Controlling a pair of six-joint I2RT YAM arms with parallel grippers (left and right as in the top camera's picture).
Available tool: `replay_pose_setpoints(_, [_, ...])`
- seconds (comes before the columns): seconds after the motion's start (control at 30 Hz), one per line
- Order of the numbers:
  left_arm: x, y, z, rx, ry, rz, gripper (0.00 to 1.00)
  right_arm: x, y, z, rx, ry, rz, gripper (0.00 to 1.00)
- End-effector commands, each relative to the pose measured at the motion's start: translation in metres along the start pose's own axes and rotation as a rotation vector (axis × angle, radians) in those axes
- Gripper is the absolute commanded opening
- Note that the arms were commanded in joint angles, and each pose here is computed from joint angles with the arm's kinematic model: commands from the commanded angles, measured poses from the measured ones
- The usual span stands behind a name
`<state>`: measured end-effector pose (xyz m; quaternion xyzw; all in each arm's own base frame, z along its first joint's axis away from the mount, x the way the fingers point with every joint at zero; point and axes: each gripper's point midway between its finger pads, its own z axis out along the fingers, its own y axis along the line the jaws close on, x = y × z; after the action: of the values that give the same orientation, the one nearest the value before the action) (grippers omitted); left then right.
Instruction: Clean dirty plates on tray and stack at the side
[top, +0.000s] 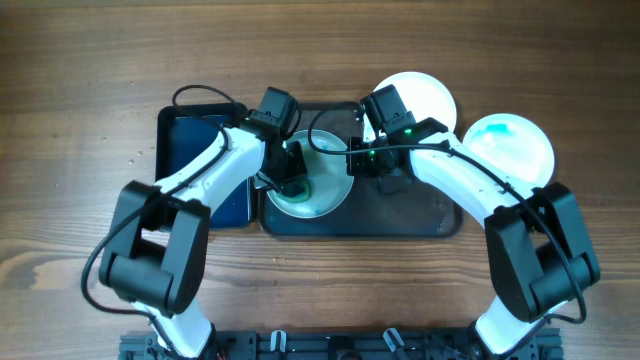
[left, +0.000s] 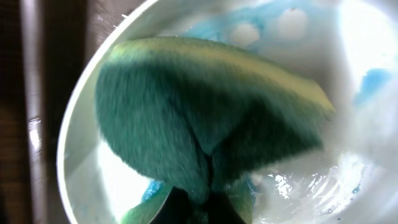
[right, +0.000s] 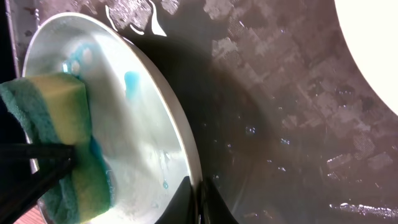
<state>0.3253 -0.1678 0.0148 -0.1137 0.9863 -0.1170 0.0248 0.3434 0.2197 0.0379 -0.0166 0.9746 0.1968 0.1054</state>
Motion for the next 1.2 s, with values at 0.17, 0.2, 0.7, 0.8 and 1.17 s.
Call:
replay_pose_setpoints(0.17, [0.05, -0.075, 0.006, 0.508, 0.282, 0.27, 0.04, -0.006, 0.007, 0.002, -0.034, 0.003, 0.021, 0.04])
replay_pose_setpoints(0.2, [0.049, -0.078, 0.004, 0.527, 0.278, 0.282, 0.04, -0.006, 0.007, 0.002, -0.034, 0.003, 0.021, 0.04])
replay_pose_setpoints(0.7, [0.0, 0.023, 0.021, -0.14, 0.025, -0.112, 0.04, -0.005, 0.007, 0.002, -0.033, 0.005, 0.021, 0.04])
replay_pose_setpoints(0.8, [-0.009, 0.039, 0.016, -0.238, -0.035, -0.106, 0.04, -0.005, 0.007, 0.002, -0.034, 0.004, 0.022, 0.04])
replay_pose_setpoints(1.17, [0.005, 0.012, 0.021, -0.097, 0.056, -0.035, 0.04, 0.001, 0.021, 0.011, -0.126, 0.048, -0.06, 0.08])
